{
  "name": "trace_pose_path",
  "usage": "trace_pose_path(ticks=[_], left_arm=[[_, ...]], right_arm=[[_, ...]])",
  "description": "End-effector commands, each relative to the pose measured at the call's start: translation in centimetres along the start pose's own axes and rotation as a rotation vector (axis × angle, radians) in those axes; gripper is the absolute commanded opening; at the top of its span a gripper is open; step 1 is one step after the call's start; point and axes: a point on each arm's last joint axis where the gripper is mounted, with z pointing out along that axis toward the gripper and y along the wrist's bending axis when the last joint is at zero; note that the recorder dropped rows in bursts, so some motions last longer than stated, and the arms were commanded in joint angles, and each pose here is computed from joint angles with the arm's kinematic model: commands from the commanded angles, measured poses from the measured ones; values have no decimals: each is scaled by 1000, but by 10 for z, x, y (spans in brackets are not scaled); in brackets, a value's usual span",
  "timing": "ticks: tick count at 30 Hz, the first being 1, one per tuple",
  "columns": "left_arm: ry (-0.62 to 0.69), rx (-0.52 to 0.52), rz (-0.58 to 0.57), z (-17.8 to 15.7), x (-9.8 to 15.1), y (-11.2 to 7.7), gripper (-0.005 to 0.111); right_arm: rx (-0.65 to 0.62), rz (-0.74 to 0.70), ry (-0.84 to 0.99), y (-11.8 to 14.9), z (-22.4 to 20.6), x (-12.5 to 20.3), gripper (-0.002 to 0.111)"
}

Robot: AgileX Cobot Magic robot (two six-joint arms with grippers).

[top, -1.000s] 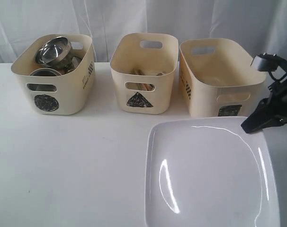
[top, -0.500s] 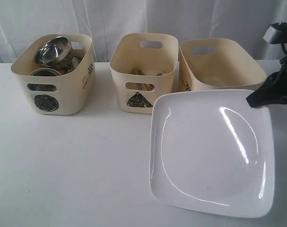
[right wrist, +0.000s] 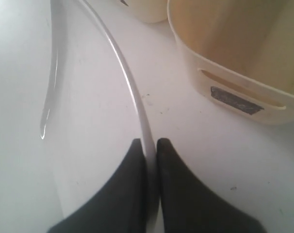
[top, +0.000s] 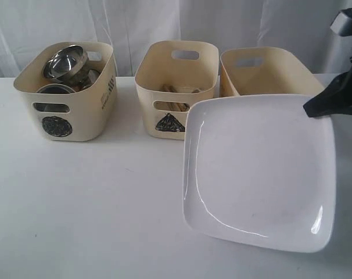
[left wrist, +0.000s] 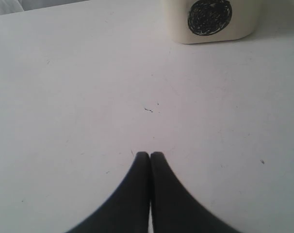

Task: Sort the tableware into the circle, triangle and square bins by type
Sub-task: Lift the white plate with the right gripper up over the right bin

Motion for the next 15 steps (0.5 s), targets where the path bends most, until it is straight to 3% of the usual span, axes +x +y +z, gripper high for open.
trace_pose_path(ticks=[1,5,15], left_arm=[[-4,9,-12,0,1,-1,0],[-4,9,-12,0,1,-1,0],[-4,9,-12,0,1,-1,0]], right_arm=[[-47,14,-65,8,-10,-12,0],[-83,9,-82,12,-15,-18,0],[-29,44,-159,6,-43,-42,0]])
